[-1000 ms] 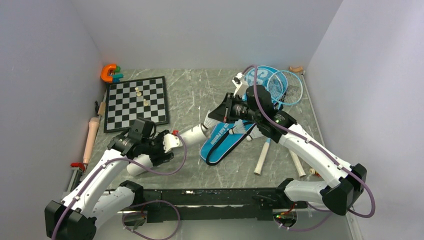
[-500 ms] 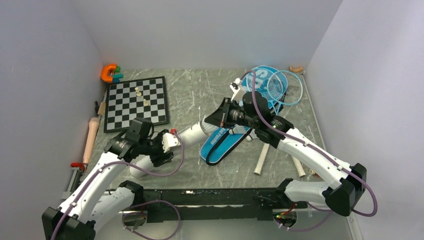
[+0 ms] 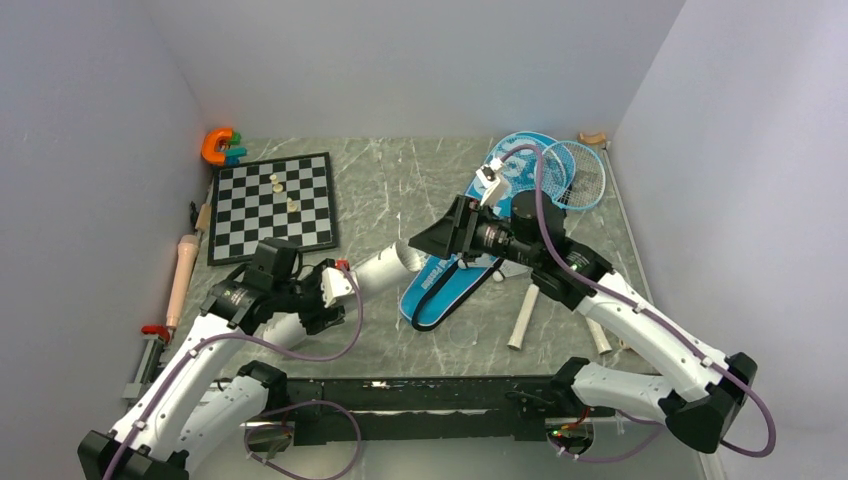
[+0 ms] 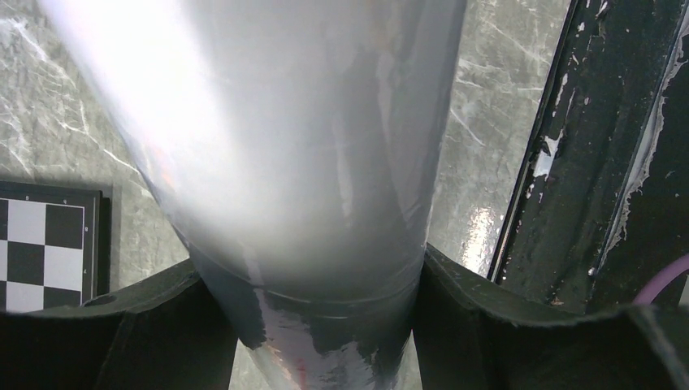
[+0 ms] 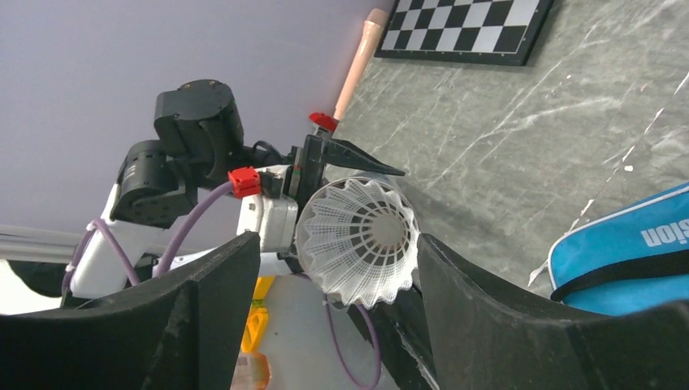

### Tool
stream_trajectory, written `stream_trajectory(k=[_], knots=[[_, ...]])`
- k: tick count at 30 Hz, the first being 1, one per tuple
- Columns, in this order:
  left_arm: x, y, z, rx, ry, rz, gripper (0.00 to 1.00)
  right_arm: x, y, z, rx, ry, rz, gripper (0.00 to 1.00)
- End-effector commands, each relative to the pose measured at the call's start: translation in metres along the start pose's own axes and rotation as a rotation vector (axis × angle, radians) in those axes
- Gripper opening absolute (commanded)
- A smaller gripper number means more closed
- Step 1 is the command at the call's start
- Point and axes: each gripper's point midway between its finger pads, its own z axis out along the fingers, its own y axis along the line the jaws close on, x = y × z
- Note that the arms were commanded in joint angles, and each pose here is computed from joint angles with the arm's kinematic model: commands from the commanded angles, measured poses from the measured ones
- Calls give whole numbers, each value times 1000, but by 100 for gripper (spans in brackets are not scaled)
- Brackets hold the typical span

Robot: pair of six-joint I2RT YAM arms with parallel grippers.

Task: Pack up the badminton gear

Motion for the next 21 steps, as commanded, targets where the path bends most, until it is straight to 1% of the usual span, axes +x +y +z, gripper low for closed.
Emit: stream_trajectory(k=[1, 4, 9, 12, 14, 19, 21], knots=[[-27, 6, -7, -5, -79, 47, 11, -21, 27, -27, -46, -68, -74, 75], [-30, 7, -8, -2, -87, 44, 10, -24, 25, -30, -23, -70, -88, 75], [-34, 6, -10, 1, -91, 54, 11, -35, 6, -40, 53, -123, -106, 76], [-33, 6, -11, 3, -88, 59, 11, -29, -14, -32, 124, -91, -107, 76], [-34, 6, -11, 5, -93, 64, 11, -24, -24, -25, 142, -68, -101, 75], [-39, 7, -13, 1, -100, 66, 11, -10, -33, -12, 122, -21, -85, 75], [-40, 8, -14, 2, -102, 68, 11, -7, -34, -10, 114, -5, -84, 73]])
